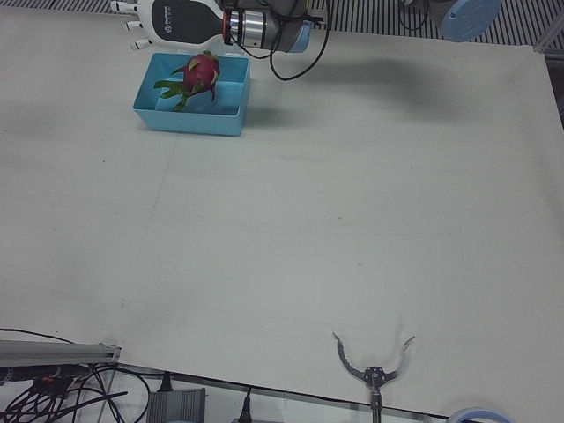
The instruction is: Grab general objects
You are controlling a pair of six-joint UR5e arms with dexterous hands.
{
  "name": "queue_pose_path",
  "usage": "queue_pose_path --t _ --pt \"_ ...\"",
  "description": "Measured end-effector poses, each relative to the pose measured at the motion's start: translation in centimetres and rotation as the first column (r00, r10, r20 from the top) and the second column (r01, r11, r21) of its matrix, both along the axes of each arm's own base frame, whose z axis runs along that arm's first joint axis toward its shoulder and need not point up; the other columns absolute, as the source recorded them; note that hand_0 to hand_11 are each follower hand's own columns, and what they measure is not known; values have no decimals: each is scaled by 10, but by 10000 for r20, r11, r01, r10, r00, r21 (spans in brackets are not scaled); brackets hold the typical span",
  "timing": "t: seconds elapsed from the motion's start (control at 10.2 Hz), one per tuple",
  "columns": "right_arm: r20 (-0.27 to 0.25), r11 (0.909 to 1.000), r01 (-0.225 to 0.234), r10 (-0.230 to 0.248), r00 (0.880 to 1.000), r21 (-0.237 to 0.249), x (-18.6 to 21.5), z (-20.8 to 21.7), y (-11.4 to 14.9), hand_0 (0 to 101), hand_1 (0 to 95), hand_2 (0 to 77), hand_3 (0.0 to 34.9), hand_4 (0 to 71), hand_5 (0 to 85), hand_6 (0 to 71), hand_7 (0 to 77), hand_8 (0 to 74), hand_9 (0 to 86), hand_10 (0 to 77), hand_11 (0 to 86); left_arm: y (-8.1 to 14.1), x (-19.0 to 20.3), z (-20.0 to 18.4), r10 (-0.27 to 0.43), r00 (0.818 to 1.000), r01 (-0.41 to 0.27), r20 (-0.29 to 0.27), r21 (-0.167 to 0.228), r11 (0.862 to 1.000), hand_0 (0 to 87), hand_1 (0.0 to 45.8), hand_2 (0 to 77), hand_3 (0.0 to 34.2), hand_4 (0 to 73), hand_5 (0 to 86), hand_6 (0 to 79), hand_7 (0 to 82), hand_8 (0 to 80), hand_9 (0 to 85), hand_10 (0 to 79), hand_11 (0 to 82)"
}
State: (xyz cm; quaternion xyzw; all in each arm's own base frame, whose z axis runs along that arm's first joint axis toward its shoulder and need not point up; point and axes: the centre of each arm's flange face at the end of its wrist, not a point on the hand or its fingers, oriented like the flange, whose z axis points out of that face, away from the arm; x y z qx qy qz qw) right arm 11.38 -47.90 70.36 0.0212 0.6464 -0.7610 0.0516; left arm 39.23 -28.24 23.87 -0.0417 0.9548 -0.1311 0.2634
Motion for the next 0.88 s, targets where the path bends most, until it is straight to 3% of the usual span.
queue_pose_path --t 0.2,0.29,0.39,0.49,0.59,0.68,0.78,0.88 --pt "0 10000 -2 2 10000 0 0 0 0 0 82 16 0 0 0 0 0 0 5 0 5 -1 1 5 -12 9999 12 101 -41 10000 397 0 11 245 158 93 131 409 300 289 235 333" --pt "0 10000 0 0 10000 1 0 0 0 1 82 16 0 0 0 0 0 0 5 0 5 -3 5 15 -16 9995 21 330 -142 9999 409 0 11 265 169 169 147 409 300 289 235 333" --pt "0 10000 -1 1 10000 2 0 0 0 1 82 16 0 0 5 0 0 0 5 0 5 -15 10 33 -80 9968 116 796 -441 9990 409 0 11 265 169 169 147 409 300 289 235 333" --pt "-1 10000 -5 5 10000 -1 0 0 0 1 82 16 0 0 5 0 0 0 5 0 5 -38 11 57 -200 9913 326 1300 -958 9949 409 0 5 214 213 207 153 409 305 289 235 333" --pt "-1 10000 -5 5 10000 -2 0 0 0 1 82 16 0 0 0 0 0 0 5 0 5 -72 5 85 -324 9842 618 1740 -1660 9842 409 0 5 179 349 305 251 436 371 365 240 344" --pt "-1 10000 -4 4 10000 -4 0 0 0 1 82 16 0 0 0 0 0 0 5 0 5 -113 -10 112 -510 9774 1012 2050 -2426 9648 409 0 5 179 349 305 251 436 371 365 240 344" --pt "-1 10000 -6 6 10000 -4 0 0 0 1 82 16 0 0 0 0 0 0 5 0 5 -150 -34 134 -818 9716 1486 2219 -3038 9411 355 0 5 102 382 311 251 382 344 300 229 305" --pt "-1 10000 -8 8 10000 -2 0 0 0 1 82 16 0 0 0 0 0 0 5 0 5 -180 -59 150 -1160 9653 1948 2341 -3490 9167 355 0 5 102 382 311 251 382 344 300 229 305"
